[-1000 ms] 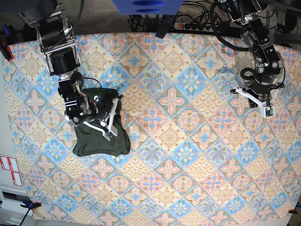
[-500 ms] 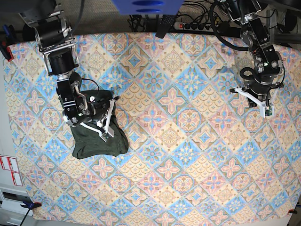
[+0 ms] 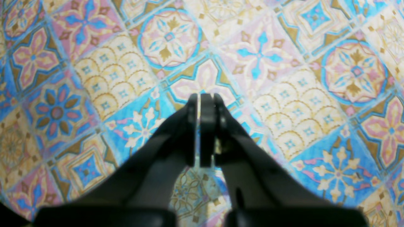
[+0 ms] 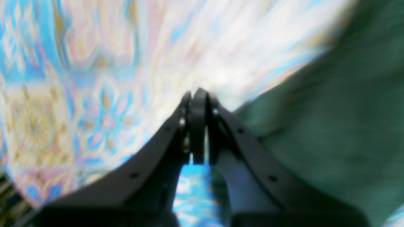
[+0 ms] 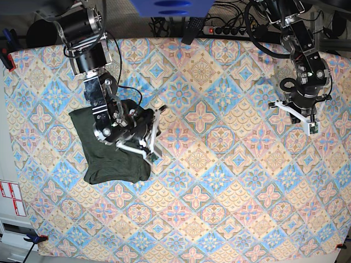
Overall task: Fold the T-shirt properly
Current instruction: 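Press and tuck the bundle's edges with the right gripper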
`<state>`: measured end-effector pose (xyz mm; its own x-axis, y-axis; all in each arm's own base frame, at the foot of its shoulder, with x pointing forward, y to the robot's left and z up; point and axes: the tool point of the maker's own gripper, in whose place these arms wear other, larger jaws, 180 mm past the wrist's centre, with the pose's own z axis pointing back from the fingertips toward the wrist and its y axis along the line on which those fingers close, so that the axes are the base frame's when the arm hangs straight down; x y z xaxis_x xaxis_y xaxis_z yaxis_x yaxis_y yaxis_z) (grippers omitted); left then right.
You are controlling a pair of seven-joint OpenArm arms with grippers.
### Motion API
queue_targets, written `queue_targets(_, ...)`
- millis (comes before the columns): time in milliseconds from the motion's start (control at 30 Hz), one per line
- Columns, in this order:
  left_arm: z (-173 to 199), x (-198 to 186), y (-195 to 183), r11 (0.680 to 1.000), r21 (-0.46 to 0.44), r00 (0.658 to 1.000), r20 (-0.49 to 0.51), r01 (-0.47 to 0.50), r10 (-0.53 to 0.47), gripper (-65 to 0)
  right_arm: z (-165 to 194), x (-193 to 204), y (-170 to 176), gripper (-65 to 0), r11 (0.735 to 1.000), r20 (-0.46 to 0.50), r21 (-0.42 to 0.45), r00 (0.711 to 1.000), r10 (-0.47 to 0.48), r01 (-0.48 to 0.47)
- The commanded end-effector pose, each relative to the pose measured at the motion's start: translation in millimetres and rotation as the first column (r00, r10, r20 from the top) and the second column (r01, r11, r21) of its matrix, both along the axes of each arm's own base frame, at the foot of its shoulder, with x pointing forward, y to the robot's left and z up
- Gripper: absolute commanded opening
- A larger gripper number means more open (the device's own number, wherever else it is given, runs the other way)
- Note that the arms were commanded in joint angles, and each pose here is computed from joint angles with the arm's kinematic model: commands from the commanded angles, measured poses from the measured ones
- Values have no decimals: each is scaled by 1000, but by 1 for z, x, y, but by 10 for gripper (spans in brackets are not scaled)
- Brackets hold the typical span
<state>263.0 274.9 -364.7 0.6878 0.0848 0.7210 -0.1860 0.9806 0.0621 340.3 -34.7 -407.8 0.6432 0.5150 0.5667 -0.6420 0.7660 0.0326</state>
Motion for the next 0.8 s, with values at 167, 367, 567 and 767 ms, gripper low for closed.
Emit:
queue_targets(167,14,8,2,1000,16,999,50,6,-7,-650,24,28,-39,-650,993,74,23,990,-120,119)
queue_targets(367,14,8,2,1000,16,999,50,7,-8,-650,16,28,-54,-650,987,48,19,986,-162,161)
queue_targets(567,13,8,1,1000,14,999,50,7,-8,-650,-10,22,-52,-650,984,-1,39,985,-172,172)
queue_targets(767,13,8,1,1000,15,999,50,9,-9,-650,-35,13,-51,-650,980,-57,54,980,-189,192)
